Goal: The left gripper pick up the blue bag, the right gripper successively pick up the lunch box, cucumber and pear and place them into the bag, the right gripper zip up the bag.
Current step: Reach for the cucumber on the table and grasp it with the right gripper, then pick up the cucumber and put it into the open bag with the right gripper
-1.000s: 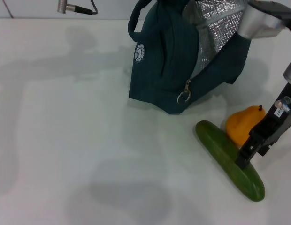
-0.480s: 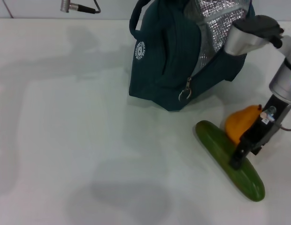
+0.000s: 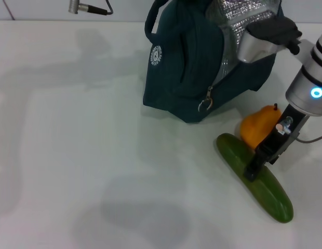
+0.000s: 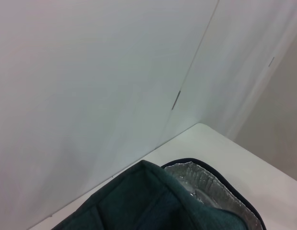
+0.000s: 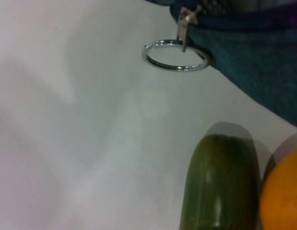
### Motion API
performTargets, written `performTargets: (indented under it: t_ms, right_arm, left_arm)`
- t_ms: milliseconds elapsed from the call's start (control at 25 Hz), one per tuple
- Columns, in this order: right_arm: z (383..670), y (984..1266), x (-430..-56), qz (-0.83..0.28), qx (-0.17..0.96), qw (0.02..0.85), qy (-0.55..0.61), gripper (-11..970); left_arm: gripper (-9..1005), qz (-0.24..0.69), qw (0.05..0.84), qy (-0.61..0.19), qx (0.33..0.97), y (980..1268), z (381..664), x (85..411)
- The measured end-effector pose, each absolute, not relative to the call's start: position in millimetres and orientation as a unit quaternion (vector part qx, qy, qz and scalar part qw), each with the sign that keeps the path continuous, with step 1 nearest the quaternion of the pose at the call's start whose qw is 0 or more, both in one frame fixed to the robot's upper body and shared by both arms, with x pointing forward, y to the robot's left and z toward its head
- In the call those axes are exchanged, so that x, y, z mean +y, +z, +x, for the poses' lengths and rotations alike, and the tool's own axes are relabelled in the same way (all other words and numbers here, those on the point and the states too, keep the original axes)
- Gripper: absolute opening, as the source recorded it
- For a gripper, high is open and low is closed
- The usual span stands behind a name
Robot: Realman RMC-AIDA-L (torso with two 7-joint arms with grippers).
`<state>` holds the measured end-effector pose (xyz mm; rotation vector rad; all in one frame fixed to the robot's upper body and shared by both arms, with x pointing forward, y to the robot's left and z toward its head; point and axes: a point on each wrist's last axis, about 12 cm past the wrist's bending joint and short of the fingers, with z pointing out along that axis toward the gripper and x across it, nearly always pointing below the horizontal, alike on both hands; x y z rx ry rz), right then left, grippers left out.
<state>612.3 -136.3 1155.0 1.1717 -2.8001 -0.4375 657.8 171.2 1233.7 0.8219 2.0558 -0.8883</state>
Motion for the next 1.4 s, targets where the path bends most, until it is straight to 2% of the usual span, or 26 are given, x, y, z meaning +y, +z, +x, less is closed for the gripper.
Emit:
performTargets:
  t_ms: [800, 1000, 1400]
  right_arm:
    - [610.8, 1151.7, -127.5, 0.402, -0.905, 0.035, -0.132, 748]
    - [610.4, 1150.9, -127.4, 0.404, -0.905, 0.037, -0.129, 619]
    - [609.2, 1146.9, -129.8, 0.402, -0.906, 0.044, -0.124, 596]
  left_arm:
    - [37, 0.320, 0.370, -0.348, 0.800, 1233.8, 657.6, 169.5]
    - [36, 0.320, 0.369, -0.350, 0.799, 1233.0, 657.1, 168.2]
    - [36, 0.321, 0.370, -0.352, 0.797, 1234.3, 657.3, 165.7]
